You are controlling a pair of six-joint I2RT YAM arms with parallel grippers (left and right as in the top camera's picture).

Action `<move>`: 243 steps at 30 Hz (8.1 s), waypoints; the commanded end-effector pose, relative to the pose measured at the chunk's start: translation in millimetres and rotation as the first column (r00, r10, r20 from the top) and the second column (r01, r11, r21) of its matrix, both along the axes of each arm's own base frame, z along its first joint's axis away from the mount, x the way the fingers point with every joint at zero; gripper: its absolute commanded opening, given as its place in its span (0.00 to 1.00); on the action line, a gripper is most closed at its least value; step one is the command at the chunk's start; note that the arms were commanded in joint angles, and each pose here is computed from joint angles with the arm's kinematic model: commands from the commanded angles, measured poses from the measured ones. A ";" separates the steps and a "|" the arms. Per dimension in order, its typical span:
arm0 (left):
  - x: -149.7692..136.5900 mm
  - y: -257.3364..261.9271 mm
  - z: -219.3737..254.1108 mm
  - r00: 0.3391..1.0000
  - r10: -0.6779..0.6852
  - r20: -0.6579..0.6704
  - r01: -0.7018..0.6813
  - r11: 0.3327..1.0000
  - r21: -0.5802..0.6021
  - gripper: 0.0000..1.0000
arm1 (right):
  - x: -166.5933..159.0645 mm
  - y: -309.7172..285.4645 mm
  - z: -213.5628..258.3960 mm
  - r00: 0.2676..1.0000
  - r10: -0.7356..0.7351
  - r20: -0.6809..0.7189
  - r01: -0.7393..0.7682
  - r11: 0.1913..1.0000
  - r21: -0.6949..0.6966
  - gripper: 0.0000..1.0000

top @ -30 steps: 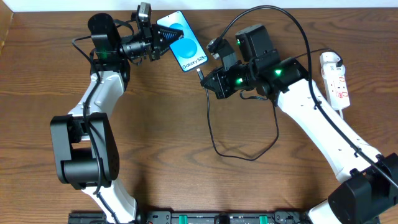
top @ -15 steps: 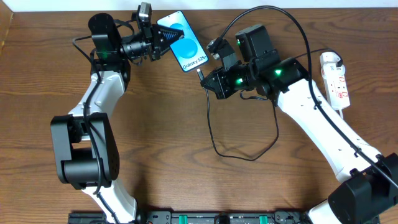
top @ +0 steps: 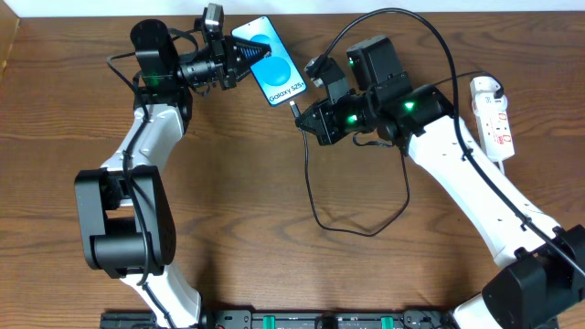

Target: Plug charger to phone and switch on socket

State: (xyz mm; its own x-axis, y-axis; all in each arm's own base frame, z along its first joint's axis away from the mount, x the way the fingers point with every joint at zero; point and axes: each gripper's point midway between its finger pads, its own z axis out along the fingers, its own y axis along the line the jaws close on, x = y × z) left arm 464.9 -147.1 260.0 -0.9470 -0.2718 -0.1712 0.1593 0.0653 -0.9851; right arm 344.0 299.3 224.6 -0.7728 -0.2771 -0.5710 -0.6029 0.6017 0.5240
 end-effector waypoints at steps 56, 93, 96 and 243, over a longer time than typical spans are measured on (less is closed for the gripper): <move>-9.4 -4.4 14.9 0.997 -0.050 0.067 0.049 0.999 0.007 0.07 | 1.2 -3.1 1.7 0.999 -0.020 -0.033 0.020 1.000 0.015 0.01; -13.7 -15.5 15.2 0.994 -0.077 0.077 0.077 0.997 0.010 0.07 | -1.9 -0.2 0.2 0.998 -0.023 -0.053 0.024 1.000 0.015 0.01; -13.7 -15.5 15.2 0.994 -0.077 0.078 0.076 0.997 0.010 0.07 | -3.1 -0.9 -1.1 0.998 -0.023 -0.060 0.024 1.000 0.010 0.01; -45.6 -78.4 -115.2 0.965 -0.244 -0.101 0.247 0.969 0.018 0.07 | 36.1 -127.9 12.4 0.950 -0.308 -0.044 0.305 0.950 -0.071 0.56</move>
State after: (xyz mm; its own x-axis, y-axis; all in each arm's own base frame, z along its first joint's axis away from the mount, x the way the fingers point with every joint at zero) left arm 421.4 -217.1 155.3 -0.9955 -0.0452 -0.0832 0.0803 0.0636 -0.9947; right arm 378.0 176.4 229.2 -0.8698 -0.0531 -0.4905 -0.3473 0.7721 0.5322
